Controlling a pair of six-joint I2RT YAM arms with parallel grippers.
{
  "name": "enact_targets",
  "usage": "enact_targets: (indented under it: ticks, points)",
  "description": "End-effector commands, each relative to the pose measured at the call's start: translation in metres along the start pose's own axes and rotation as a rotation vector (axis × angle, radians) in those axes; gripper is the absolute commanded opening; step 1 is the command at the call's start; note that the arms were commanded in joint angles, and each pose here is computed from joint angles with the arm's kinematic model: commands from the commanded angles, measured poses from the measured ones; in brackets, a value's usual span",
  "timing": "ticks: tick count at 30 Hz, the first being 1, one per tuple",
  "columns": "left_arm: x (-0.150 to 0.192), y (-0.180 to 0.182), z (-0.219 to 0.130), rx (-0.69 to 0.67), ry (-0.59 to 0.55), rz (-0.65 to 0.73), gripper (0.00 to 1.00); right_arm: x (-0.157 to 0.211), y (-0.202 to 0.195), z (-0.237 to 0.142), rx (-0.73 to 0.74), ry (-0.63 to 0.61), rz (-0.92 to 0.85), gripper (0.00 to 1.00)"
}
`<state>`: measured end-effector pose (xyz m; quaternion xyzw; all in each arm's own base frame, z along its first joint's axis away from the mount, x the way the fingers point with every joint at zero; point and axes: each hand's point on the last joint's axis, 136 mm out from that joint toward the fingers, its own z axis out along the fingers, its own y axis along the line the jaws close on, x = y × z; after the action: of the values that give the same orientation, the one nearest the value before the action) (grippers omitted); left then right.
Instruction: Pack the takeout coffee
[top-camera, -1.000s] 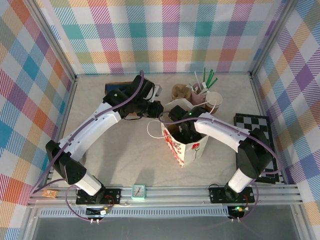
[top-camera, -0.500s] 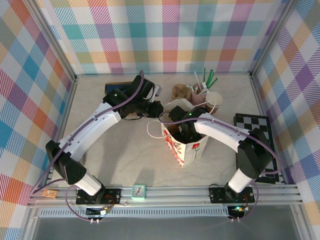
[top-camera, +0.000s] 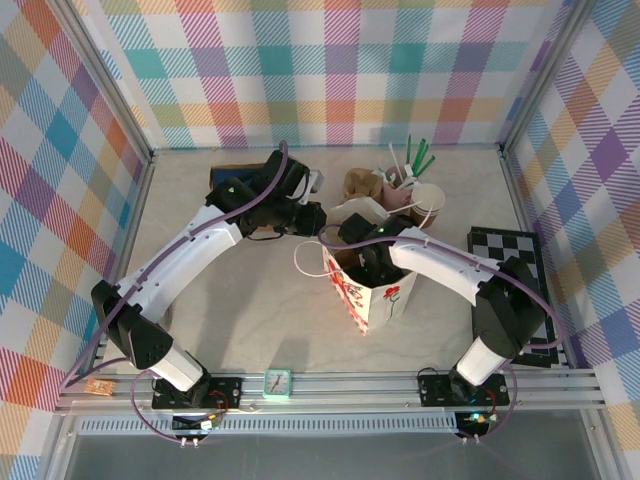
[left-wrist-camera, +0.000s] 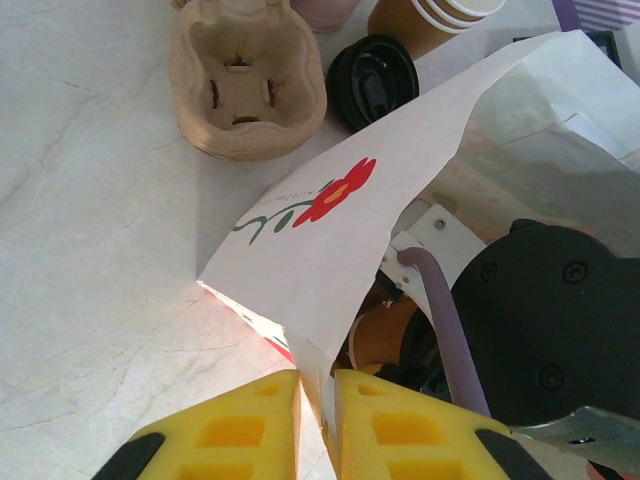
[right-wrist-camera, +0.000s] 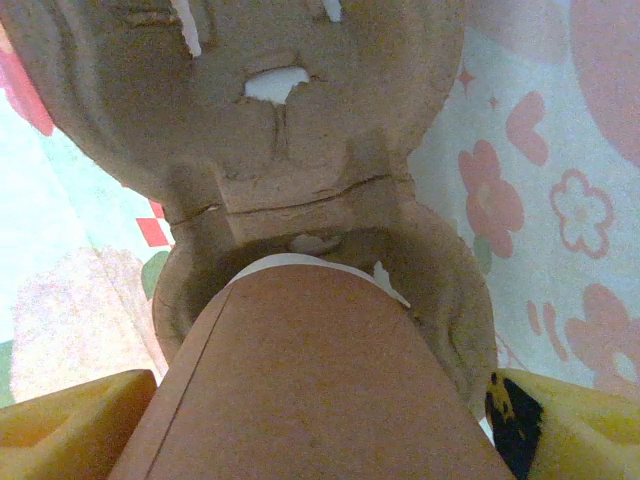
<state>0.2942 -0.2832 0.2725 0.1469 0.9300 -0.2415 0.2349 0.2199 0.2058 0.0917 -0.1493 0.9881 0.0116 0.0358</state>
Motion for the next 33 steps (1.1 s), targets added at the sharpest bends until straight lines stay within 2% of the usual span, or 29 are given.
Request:
enact_targets:
  ticks: [1, 33]
  points:
    - [0.0, -0.007, -0.009, -0.001, -0.005, 0.037, 0.17, 0.006, -0.007, -0.008, 0.009, -0.004, 0.009, 0.28]
    - [-0.004, -0.004, -0.01, -0.028, -0.013, 0.044, 0.16, 0.02, -0.013, -0.006, 0.023, 0.026, 0.011, 0.28]
